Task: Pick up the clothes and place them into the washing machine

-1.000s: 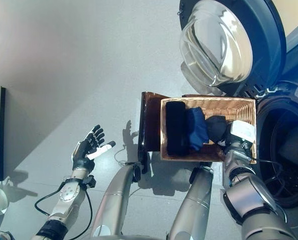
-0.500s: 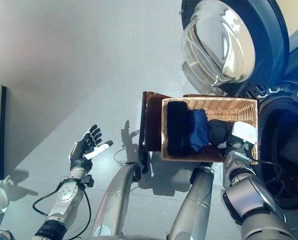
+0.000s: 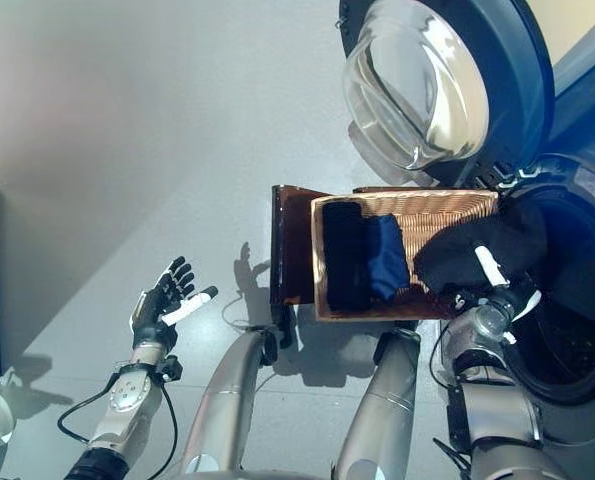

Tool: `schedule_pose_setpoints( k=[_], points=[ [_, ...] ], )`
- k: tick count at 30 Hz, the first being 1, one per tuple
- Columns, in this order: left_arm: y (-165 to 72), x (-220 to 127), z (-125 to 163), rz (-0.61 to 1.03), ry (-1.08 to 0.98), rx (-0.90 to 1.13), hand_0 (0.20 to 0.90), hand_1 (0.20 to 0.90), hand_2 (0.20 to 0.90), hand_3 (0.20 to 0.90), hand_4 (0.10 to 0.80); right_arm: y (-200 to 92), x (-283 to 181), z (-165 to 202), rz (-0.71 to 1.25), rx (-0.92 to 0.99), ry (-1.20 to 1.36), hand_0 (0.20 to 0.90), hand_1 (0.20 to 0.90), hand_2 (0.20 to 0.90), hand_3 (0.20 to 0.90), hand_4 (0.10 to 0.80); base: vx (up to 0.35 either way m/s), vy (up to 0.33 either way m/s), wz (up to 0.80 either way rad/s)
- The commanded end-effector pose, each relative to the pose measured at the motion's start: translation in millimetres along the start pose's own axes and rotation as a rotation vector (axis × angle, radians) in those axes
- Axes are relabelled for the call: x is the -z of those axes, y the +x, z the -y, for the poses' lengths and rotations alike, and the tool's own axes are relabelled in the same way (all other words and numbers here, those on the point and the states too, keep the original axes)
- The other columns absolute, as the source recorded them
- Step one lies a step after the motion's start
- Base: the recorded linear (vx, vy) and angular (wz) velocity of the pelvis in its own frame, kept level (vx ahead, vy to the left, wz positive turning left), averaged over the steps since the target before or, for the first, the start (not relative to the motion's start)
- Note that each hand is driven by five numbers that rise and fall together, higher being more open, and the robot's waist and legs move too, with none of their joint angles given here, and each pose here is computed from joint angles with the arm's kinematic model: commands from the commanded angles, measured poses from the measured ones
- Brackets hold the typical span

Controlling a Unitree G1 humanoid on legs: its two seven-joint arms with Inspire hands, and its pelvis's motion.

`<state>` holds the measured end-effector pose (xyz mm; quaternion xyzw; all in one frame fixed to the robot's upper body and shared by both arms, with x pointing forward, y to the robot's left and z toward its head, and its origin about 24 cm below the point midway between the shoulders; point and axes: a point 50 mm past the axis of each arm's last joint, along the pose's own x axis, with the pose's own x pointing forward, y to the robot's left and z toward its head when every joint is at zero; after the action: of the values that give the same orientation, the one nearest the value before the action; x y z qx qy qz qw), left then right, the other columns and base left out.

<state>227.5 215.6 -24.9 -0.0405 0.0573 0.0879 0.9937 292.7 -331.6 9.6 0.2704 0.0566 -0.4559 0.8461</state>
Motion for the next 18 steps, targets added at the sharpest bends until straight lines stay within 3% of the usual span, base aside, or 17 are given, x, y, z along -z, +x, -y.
schedule_pose_setpoints(
  k=[1, 6, 18],
  points=[
    [-4, -19, -27, 0.107, -0.009, -0.082, 0.9, 0.9, 0.9, 0.9, 0.8, 4, -28, 11, 0.154, 0.02, 0.387, 0.2, 0.2, 0.2, 0.2, 0.3, 0.0, 0.0, 0.0],
    [-6, -12, -23, 0.076, -0.054, -0.066, 0.9, 0.9, 0.9, 0.9, 0.8, -2, -15, 15, 0.161, 0.1, 0.824, 0.2, 0.2, 0.2, 0.2, 0.3, 0.004, -0.005, -0.02],
    [-4, -13, -20, 0.075, -0.032, -0.047, 0.9, 0.9, 0.9, 0.9, 0.8, 8, -69, 21, 0.323, 0.286, 0.974, 0.2, 0.2, 0.2, 0.2, 0.3, 0.0, 0.0, 0.0]
  ],
)
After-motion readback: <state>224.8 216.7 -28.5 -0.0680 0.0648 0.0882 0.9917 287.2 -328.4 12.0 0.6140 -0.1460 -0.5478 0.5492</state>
